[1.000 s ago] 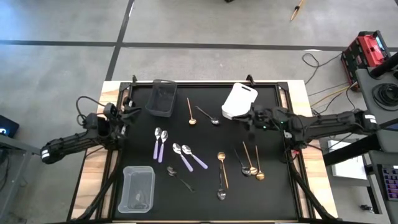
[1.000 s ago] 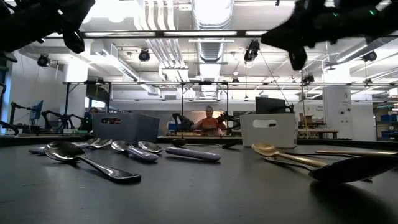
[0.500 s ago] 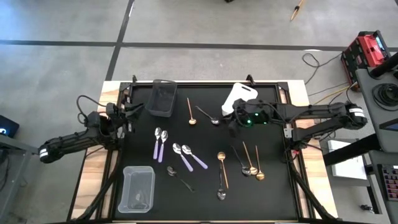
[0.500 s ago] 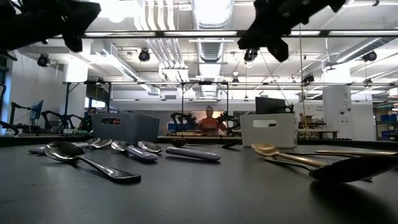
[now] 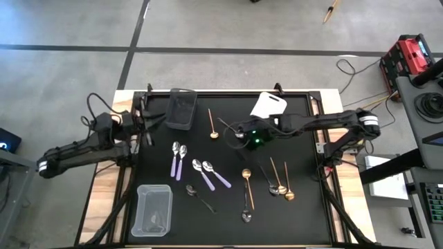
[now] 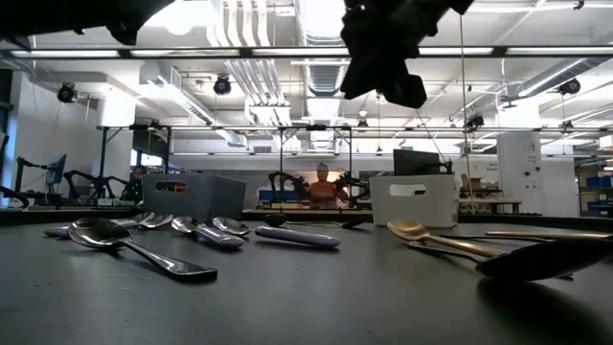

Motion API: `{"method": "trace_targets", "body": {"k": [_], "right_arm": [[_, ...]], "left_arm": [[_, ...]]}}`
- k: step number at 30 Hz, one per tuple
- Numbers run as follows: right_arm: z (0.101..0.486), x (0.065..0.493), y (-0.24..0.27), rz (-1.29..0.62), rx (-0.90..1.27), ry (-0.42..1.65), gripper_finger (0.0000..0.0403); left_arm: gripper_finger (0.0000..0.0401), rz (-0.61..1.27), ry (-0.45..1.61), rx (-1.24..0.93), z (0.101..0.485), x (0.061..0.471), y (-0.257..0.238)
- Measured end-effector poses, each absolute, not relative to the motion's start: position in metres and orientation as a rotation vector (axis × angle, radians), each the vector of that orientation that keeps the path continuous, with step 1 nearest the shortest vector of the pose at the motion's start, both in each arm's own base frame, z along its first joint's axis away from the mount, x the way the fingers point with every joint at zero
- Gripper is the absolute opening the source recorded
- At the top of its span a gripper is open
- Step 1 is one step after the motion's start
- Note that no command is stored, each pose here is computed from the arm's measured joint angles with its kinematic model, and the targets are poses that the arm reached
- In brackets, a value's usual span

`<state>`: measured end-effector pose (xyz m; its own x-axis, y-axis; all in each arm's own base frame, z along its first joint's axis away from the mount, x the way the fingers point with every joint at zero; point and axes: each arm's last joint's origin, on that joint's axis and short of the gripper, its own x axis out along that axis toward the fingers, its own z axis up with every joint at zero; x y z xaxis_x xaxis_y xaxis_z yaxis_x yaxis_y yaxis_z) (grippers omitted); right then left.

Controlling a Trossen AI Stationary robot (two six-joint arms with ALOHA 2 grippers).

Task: Sort silverware by color (type)
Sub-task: Put the black spoon into the white bin

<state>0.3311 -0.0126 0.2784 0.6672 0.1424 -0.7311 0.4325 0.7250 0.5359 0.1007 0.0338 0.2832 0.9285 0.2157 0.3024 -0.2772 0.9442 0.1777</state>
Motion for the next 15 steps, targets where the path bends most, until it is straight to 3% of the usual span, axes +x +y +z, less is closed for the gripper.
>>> {"method": "trace_targets", "body": {"k": [6, 9, 15], "right_arm": [[0.27, 0.349, -0.003, -0.218, 0.804, 0.972, 0.0038], [0.266, 0.354, 0.003, -0.24, 0.822, 1.031, 0.0038], [0.25, 0.354, 0.017, -0.237, 0.884, 1.178, 0.0038]], "left_arm": [[0.0039, 0.198, -0.185, 0.178, 0.296, 0.098, 0.031], [0.0039, 0.083, -0.233, 0.192, 0.292, 0.094, 0.026], [0.0039, 0.063, -0.371, 0.164, 0.294, 0.078, 0.02]]}}
